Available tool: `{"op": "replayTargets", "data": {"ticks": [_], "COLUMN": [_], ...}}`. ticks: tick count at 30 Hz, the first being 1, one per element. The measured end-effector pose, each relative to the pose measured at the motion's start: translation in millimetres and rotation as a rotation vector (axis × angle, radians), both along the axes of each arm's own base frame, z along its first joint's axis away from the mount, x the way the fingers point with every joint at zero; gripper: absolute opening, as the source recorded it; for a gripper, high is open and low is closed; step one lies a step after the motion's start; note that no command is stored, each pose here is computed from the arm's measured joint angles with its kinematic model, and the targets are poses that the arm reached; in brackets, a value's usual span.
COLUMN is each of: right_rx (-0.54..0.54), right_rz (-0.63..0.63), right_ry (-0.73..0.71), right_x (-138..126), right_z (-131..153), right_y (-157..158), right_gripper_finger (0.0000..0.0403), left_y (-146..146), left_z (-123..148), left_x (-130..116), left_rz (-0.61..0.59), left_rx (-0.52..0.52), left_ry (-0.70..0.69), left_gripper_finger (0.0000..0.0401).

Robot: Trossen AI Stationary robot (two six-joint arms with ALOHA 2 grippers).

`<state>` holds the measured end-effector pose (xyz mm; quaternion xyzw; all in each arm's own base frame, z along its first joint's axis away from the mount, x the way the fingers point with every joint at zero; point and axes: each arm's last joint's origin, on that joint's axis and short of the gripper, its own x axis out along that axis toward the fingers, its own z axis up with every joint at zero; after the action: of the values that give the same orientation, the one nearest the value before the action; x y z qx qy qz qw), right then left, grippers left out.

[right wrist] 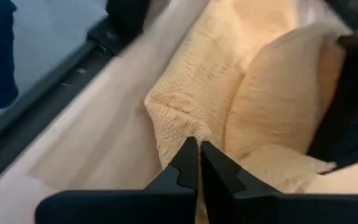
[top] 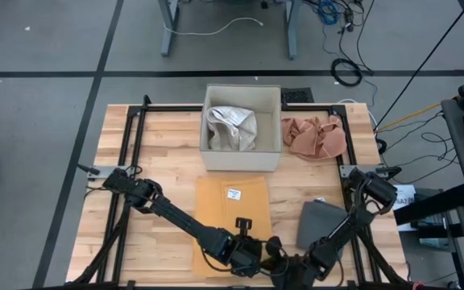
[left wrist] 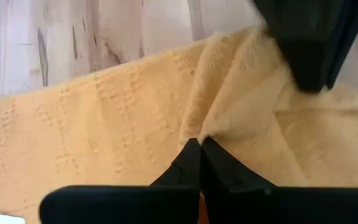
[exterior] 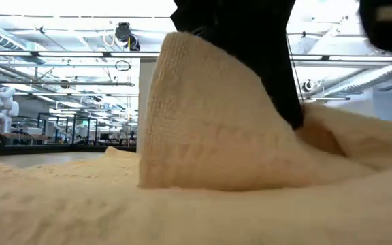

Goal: Fold towel
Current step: Fold the yellow towel

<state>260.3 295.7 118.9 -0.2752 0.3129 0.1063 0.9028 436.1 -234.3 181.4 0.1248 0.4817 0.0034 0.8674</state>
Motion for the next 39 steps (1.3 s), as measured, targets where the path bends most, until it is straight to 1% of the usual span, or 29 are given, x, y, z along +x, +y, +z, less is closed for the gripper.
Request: {"op": "replayTargets", "data": {"ticks": [2, 7, 19, 25, 33, 36, 39], "right_rx": [-0.016, -0.101, -0.093, -0.067, -0.076, -0.067, -0.07], "right_rz": [0.002, 0.004, 0.033, 0.063, 0.045, 0.052, 0.038], "right_ry": [-0.027, -0.109, -0.104, -0.081, -0.063, -0.071, -0.07], "right_x": [-6.3, -20.4, -23.3, -24.8, -27.7, -28.1, -24.2], "right_z": [0.9, 5.2, 8.3, 8.8, 14.6, 16.8, 16.7], "right_y": [5.5, 17.7, 23.1, 25.6, 30.2, 32.8, 29.8], "right_gripper_finger": [0.0, 0.0, 0.0001, 0.0003, 0.0001, 0.0003, 0.0022], "left_y": [-0.4, -0.4, -0.4, 0.9, 0.2, -1.0, -3.0], "left_z": [0.0, 0.1, 0.3, -0.1, 0.2, 0.3, -0.2], "left_x": [-0.2, -0.1, -0.2, -0.6, -0.1, 0.3, -0.2], "left_rz": [0.0, 0.0, -0.003, 0.002, 0.0, -0.016, -0.048], "left_rx": [-0.002, -0.004, -0.001, 0.011, 0.006, -0.025, -0.084], "left_ry": [0.001, -0.001, 0.001, 0.008, 0.0, 0.008, 0.038], "left_gripper_finger": [0.0001, 0.0001, 0.0001, 0.0001, 0.0001, 0.0001, 0.0001]}}
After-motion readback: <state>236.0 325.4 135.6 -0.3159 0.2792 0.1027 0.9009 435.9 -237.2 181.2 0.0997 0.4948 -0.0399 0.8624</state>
